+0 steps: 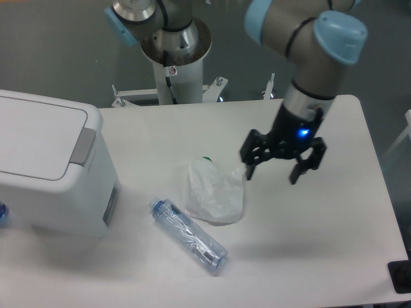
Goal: Open the trash can
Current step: 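Move the open gripper across the table to the trash can lid edge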
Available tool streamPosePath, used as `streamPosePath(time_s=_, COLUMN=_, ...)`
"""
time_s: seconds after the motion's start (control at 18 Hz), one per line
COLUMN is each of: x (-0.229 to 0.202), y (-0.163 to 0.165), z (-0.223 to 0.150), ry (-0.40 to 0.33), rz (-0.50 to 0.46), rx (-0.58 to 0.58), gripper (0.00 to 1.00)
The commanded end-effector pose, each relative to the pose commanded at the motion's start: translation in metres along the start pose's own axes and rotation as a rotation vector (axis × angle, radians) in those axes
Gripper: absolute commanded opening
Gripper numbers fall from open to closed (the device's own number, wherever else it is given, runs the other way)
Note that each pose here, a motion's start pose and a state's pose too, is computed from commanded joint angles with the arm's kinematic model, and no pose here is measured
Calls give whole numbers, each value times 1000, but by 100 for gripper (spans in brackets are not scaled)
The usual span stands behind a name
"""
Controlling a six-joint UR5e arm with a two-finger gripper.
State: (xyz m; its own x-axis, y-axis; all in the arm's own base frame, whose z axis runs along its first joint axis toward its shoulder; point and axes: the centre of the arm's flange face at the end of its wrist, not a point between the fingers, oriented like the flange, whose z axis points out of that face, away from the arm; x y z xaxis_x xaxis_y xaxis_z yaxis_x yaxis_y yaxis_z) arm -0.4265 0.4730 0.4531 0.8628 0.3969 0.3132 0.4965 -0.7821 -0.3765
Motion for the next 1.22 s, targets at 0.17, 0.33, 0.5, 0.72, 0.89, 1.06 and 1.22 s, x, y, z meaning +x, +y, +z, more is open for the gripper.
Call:
streamPosePath(time_s=0.17, x=40, y=-1, z=4, ry=32, rz=-2, rx=-4, gripper=100)
streamPosePath(time_s=0.33, x=81, y=5, z=6, ry=102, rz=15, rx=7, gripper=100)
streamPosePath(time_s=0.5, x=115, y=17, z=-2, ry=129, rz=20, rx=16, gripper=100)
streamPosePath(time_s=0.72, x=159, y=33, z=-8, ry=147, rz=60, rx=12, gripper=100)
streamPosePath(time_s=0.89, x=177, y=42, z=8, ry=165, rz=66, rx=-21, gripper=100)
streamPosePath(time_s=1.06, x=196, y=48, z=19, ry=179, rz=56, rx=-47, gripper=100)
streamPosePath(time_s=1.22, x=210, y=52, z=26, ry=190, rz=64, rx=-66, gripper=100)
